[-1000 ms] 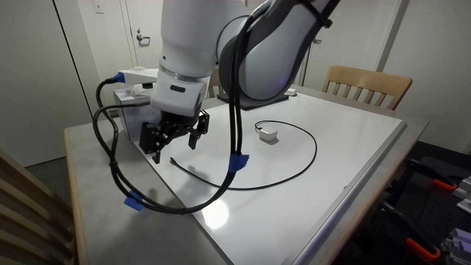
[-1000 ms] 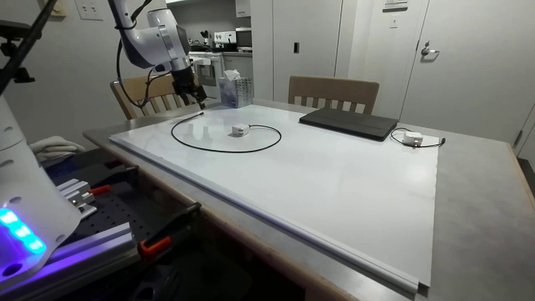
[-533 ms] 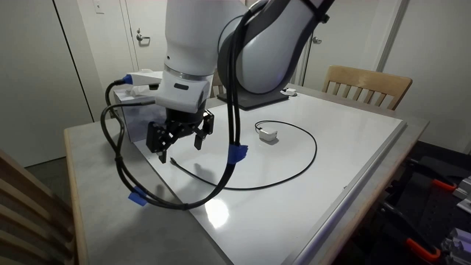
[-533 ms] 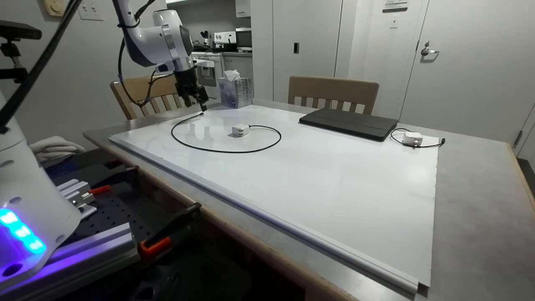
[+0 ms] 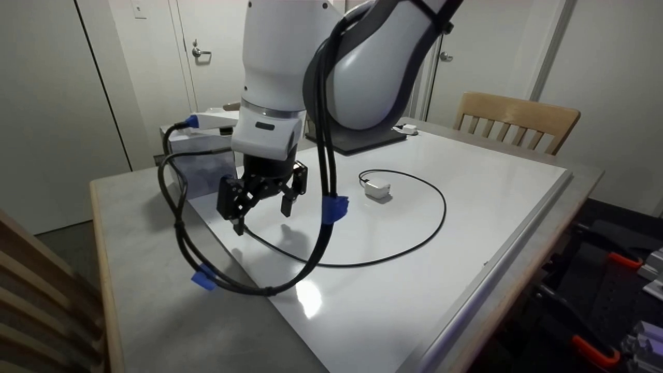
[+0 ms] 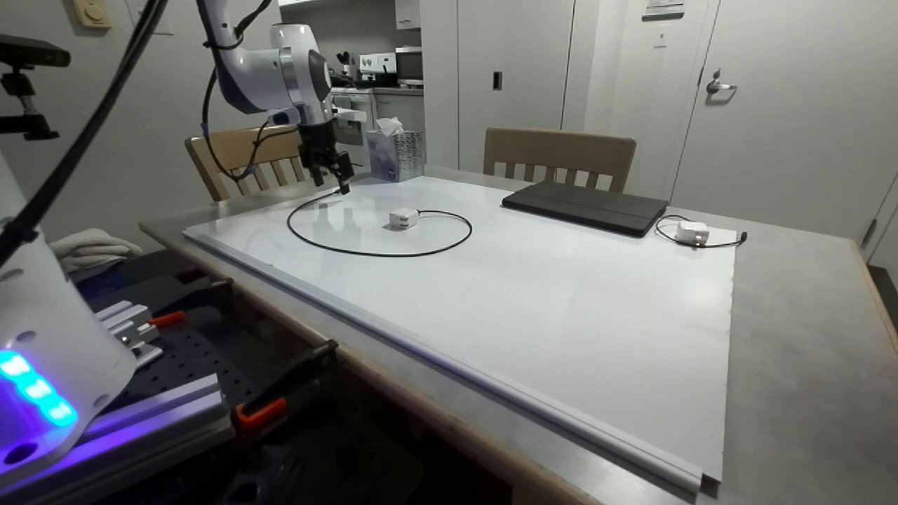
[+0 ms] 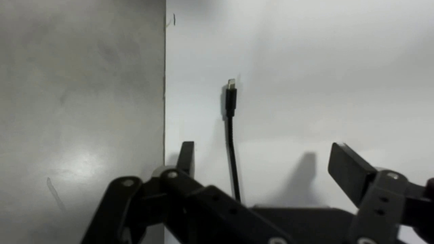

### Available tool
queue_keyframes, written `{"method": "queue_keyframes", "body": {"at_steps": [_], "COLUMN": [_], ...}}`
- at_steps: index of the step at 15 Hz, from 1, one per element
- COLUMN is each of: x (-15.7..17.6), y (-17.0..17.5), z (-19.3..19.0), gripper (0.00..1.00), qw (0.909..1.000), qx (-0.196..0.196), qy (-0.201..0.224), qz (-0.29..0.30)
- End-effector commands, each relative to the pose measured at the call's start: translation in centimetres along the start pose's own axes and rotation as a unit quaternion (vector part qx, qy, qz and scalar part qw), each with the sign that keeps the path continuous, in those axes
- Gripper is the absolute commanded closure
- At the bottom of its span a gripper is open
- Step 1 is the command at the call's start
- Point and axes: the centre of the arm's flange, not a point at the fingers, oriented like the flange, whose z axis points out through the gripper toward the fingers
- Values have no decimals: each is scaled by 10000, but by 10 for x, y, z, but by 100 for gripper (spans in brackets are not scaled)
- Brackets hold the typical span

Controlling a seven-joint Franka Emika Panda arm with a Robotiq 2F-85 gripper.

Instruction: Wind the charger on the table

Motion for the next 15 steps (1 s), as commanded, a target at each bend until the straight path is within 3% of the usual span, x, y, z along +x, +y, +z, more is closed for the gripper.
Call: {"method": "queue_keyframes", "body": {"at_steps": [1,4,5,6,9,15], "x": [0,8,9,9,14,10], "y": [1,4,5,5,9,2], "z": [7,9,9,9,10,5], "gripper": [0,0,7,27,38,82], "qw": [9999,9999,9999,9999,9998,9995], "qx": [-23,85,94,100,102,266], "qy": [81,38,35,36,40,130], "qz": [-90,-84,-94,-110,-147,-141]}}
